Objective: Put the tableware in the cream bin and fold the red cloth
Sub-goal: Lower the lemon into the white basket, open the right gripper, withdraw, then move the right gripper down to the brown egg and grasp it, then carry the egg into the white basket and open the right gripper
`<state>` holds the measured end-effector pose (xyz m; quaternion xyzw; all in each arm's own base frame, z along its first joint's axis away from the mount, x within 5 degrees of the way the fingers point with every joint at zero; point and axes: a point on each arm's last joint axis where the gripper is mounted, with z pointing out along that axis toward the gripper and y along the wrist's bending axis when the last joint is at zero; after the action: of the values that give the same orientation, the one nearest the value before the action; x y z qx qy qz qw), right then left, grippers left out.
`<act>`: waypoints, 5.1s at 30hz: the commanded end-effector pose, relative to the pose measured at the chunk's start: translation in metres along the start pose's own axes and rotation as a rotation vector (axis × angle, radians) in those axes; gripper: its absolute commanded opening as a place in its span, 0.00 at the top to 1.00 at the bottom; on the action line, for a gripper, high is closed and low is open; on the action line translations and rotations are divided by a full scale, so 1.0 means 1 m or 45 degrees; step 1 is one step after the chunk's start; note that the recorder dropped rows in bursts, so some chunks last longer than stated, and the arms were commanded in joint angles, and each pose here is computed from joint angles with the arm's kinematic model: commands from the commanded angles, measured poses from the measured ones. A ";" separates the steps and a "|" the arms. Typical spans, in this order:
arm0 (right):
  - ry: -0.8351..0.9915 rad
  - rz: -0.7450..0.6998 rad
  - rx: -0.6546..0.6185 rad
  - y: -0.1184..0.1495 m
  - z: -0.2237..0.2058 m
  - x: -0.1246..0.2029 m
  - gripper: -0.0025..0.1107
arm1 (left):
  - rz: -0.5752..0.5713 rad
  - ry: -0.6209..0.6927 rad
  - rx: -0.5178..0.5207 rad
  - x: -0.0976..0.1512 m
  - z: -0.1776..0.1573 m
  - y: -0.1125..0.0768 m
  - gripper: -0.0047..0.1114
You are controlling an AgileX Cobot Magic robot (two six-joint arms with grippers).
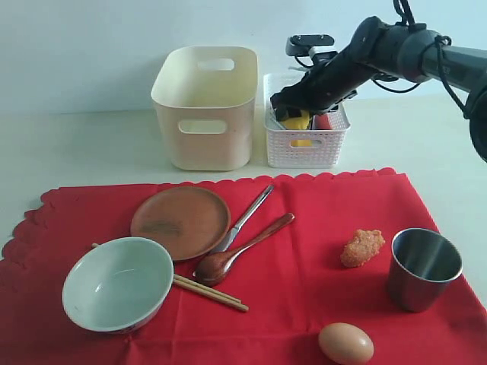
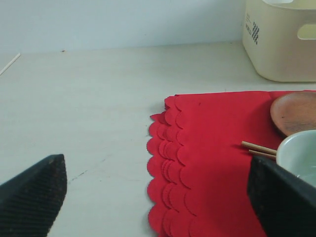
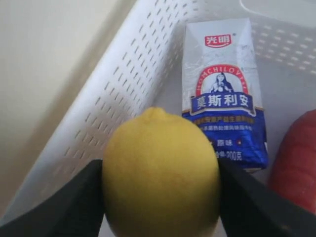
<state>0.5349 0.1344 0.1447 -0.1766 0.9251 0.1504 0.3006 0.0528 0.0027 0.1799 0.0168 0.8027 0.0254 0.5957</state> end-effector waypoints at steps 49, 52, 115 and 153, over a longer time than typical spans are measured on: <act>0.090 -0.197 -0.001 0.074 -0.257 0.000 0.36 | 0.002 -0.016 -0.004 0.000 0.000 0.000 0.15; 0.098 -0.255 -0.062 0.085 -0.271 0.020 0.36 | 0.002 -0.016 -0.004 0.000 0.000 0.000 0.15; 1.004 -0.524 -0.202 0.163 -0.138 0.235 0.40 | 0.002 -0.016 -0.004 0.000 0.000 0.000 0.15; 0.009 -0.379 0.116 0.125 -0.211 0.034 0.98 | 0.002 -0.016 -0.004 0.000 0.000 0.000 0.15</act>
<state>0.3321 0.1634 0.3050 -0.3284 0.8915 0.0495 0.3081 0.0528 0.0027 0.1799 0.0168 0.8027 0.0254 0.5957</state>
